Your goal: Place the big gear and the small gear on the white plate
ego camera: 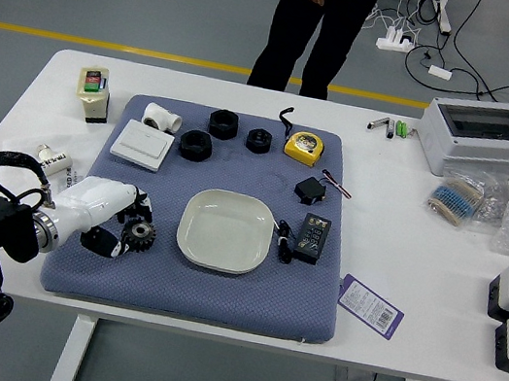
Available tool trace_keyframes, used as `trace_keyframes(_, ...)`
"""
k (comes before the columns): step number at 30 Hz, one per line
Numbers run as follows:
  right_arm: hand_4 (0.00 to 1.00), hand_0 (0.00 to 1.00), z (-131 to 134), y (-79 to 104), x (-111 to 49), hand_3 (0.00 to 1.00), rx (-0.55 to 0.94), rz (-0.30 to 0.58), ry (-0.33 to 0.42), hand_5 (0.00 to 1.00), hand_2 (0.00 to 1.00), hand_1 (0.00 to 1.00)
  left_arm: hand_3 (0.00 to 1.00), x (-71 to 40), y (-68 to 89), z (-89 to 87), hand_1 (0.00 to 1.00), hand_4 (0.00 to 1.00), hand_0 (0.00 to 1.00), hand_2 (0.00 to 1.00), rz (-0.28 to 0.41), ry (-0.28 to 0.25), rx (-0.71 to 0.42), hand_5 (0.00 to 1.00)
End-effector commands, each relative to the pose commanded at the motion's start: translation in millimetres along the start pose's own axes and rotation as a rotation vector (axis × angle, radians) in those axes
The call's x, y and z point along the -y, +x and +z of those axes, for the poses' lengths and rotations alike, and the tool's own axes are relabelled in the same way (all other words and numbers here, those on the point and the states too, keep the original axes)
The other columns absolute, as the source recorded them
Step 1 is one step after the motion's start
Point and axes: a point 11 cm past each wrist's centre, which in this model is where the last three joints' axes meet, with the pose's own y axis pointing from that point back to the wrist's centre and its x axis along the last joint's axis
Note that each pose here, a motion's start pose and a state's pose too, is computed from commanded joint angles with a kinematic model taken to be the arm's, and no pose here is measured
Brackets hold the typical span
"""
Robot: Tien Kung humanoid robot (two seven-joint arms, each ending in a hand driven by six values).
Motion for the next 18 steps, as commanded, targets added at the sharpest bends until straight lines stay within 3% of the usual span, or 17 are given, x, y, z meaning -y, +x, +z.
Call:
trace_keyframes(5,0.746,0.616,1.6,0.7,-0.1,0.538,-0.003,0.001,-0.002,0.702,0.722,0.620,0.592,-1.8,8.0,2.5,0.475,0.402,0.364,0.508,0.022,-0.012,-0.004,0.002)
trace_keyframes(9,0.746,0.616,3.1,1.0,-0.2,0.538,-0.006,0.001,-0.005,0.702,0.722,0.620,0.592,-1.6,1.6,-1.2,0.475,0.402,0.364,0.508,-0.001,0.003,-0.005,0.002)
trace_keyframes(10,0.746,0.617,3.5,1.2,-0.3,0.539,-0.006,0.002,-0.006,0.702,0.722,0.620,0.617,-1.9,0.8,-1.1,0.512,0.468,0.387,0.549,-0.004,0.003,-0.006,0.002)
trace_keyframes(15,0.746,0.617,4.7,1.7,-0.4,0.539,-0.009,0.003,-0.008,0.702,0.722,0.620,0.617,-2.8,0.1,1.5,0.512,0.468,0.387,0.549,-0.018,-0.007,-0.001,0.002)
trace_keyframes(16,0.746,0.615,5.1,1.8,-0.4,0.538,-0.010,0.003,-0.008,0.701,0.722,0.620,0.790,-3.1,0.3,2.6,0.664,0.789,0.517,0.719,-0.021,-0.011,-0.001,0.002)
trace_keyframes(18,0.746,0.615,5.6,2.1,-0.4,0.538,-0.011,0.003,-0.009,0.701,0.722,0.620,0.790,-4.0,-0.1,5.1,0.664,0.789,0.517,0.719,-0.033,-0.017,0.002,0.002)
